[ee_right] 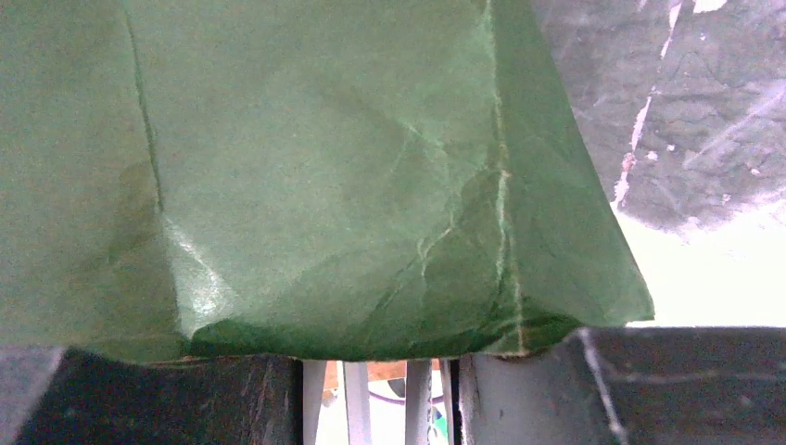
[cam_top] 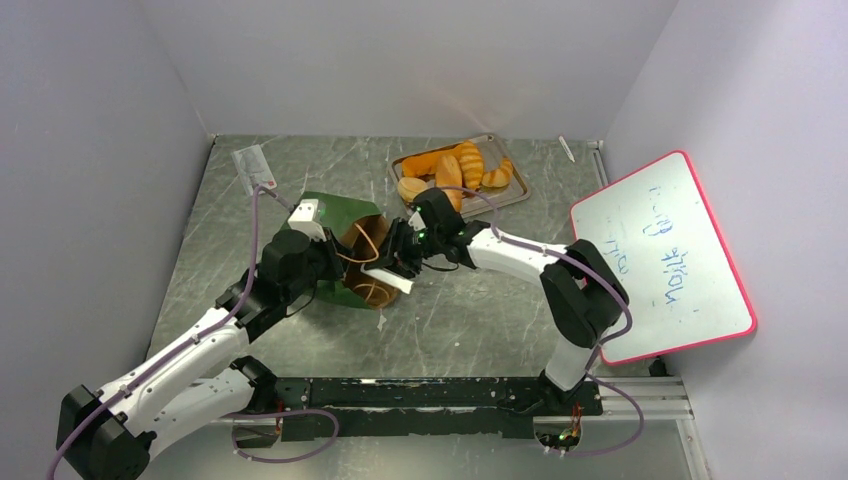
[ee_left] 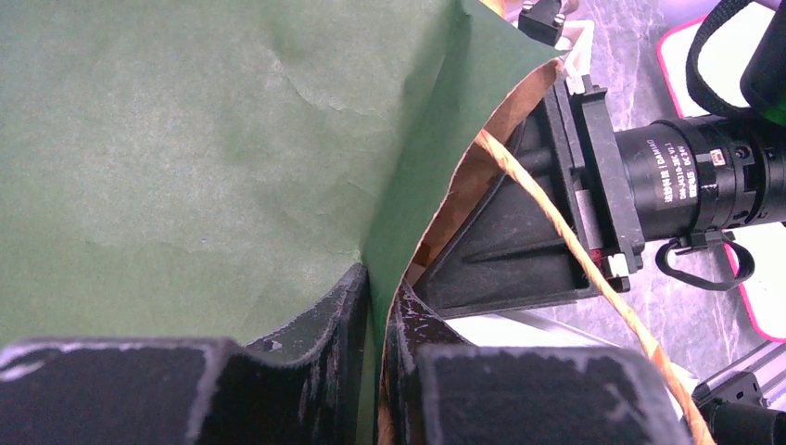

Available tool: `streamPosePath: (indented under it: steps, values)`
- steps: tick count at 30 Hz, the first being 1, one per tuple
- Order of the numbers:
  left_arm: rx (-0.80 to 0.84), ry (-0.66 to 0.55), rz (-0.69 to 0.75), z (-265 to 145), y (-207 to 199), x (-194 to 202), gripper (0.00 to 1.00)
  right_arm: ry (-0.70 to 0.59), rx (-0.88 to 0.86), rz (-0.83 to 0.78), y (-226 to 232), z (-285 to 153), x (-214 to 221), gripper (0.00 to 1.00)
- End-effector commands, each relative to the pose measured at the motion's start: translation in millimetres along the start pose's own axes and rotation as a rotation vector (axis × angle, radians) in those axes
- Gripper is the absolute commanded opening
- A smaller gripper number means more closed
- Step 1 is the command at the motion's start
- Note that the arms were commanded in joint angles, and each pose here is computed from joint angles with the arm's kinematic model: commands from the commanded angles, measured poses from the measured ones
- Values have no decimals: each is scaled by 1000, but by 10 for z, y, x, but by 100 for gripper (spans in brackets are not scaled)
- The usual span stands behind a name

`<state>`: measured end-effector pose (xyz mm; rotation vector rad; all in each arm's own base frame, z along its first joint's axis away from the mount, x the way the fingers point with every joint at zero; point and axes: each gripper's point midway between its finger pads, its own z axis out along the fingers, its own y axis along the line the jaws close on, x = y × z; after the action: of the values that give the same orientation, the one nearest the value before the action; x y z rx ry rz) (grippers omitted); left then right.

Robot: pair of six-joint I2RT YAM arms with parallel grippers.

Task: Take the fake bread out of the paper bag
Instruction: Take out the fake bread from the paper bag.

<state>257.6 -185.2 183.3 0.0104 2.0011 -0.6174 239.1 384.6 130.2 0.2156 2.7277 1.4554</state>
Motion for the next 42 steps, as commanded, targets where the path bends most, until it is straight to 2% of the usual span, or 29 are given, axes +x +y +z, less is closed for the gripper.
streamPosePath:
  steps: [1,13,34,36,42]
  values:
    - [52,-33,-4,1,-106,-92,7,11,-97,-14,288,-71,-88,41]
    - [66,24,60,-146,-53,59,7,134,-135,35,187,-178,106,41]
    - [197,97,122,-109,-337,63,7,227,-109,54,21,229,164,41]
    - [202,91,115,-110,-350,53,7,233,-105,51,18,260,182,37]
    - [196,82,98,-126,-332,60,7,223,-111,50,10,212,213,13]
